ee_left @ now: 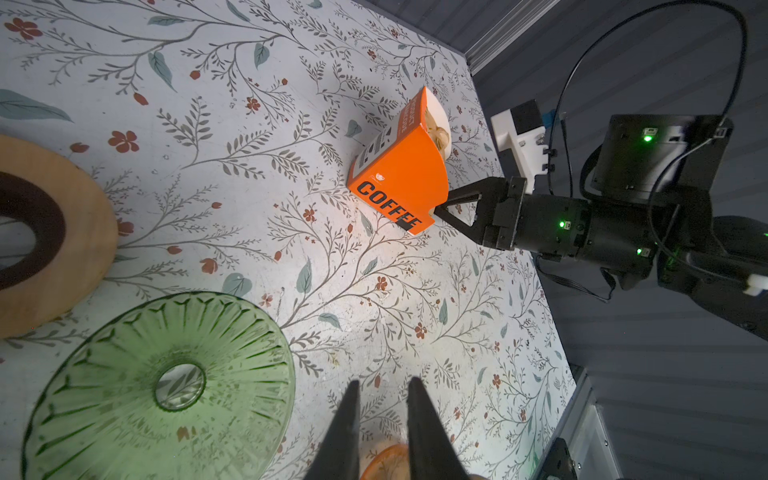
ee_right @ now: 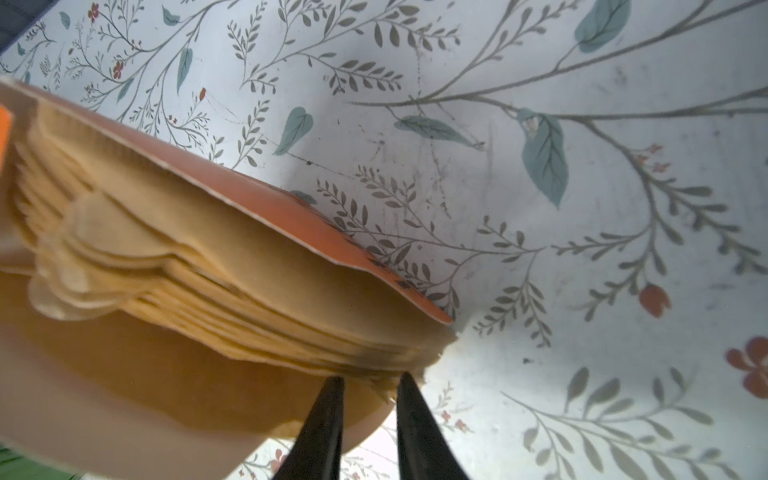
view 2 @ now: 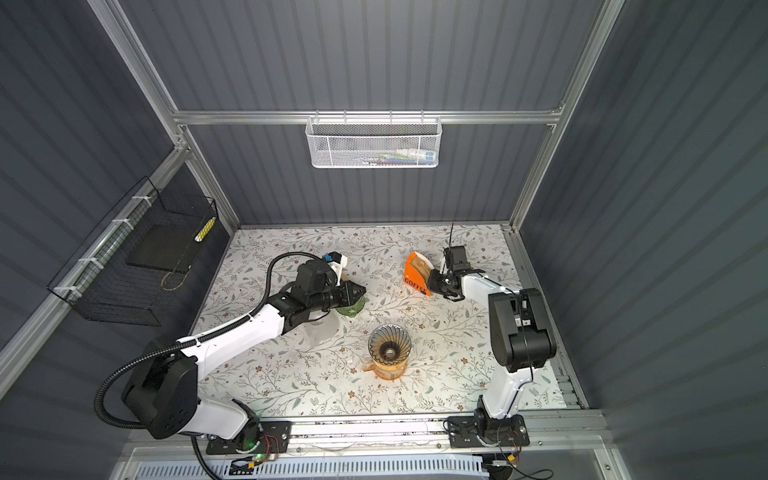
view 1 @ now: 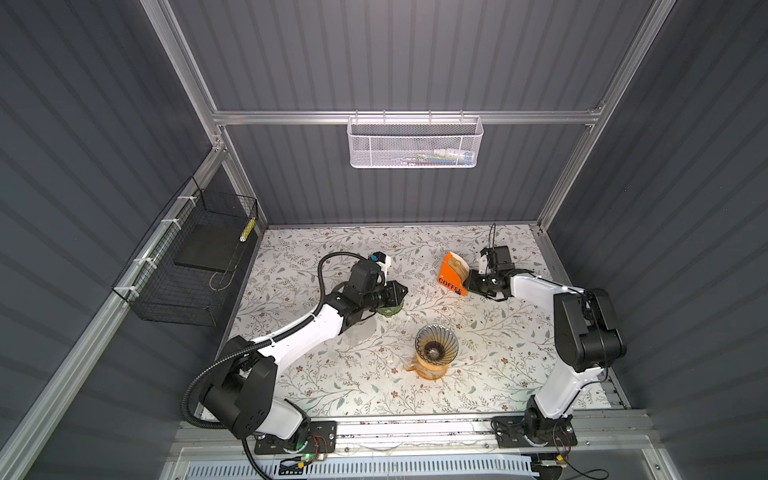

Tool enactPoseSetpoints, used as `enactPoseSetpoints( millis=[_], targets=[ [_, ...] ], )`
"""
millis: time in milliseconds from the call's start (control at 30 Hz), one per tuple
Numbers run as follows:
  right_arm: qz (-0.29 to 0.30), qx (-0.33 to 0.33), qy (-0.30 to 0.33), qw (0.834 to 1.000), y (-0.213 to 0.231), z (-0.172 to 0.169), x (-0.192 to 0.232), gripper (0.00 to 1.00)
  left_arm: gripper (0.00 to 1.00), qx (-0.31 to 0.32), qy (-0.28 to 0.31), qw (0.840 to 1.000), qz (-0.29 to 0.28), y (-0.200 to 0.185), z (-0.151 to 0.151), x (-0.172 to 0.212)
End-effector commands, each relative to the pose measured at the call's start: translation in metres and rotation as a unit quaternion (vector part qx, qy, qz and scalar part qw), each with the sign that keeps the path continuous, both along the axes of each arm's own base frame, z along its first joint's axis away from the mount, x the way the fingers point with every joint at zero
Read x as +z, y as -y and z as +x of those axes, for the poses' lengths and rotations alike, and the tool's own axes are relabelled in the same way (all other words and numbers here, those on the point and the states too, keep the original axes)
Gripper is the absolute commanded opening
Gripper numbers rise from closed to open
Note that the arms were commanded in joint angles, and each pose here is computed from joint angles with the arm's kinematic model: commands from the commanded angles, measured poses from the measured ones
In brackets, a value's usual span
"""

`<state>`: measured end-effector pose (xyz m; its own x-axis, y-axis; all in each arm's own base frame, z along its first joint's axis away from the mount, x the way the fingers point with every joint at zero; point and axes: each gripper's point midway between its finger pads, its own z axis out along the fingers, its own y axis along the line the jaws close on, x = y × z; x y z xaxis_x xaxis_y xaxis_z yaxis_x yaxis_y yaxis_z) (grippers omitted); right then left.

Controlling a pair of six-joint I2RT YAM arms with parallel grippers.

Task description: Place the coffee filter in the dripper

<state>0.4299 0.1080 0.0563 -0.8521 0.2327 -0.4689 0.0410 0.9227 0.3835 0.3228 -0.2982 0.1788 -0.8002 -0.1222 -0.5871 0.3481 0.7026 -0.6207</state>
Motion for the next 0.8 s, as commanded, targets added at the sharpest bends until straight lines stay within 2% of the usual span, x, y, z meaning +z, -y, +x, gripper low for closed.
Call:
enactPoseSetpoints(
  millis=[0,467,767],
  targets=[
    [0.004,0.006,-0.001,1.000,-0.0052,0.0042,0.0006,0.26,0.22,0.001,-0.002,1.000,-0.005,-0.0012,0.0005,-0.0014],
    [0.002,0.006,-0.008,1.000,-0.0056,0.0013,-0.0035,0.21,0.22,-0.002,-0.002,1.000,-0.008,0.0008,0.0015,0.0008],
    [0.001,0.002,-0.011,1.000,-0.0046,-0.0024,-0.0068,0.12,0.22,-0.001,0.000,1.000,-0.007,-0.0008,0.0000,0.0012]
  ],
)
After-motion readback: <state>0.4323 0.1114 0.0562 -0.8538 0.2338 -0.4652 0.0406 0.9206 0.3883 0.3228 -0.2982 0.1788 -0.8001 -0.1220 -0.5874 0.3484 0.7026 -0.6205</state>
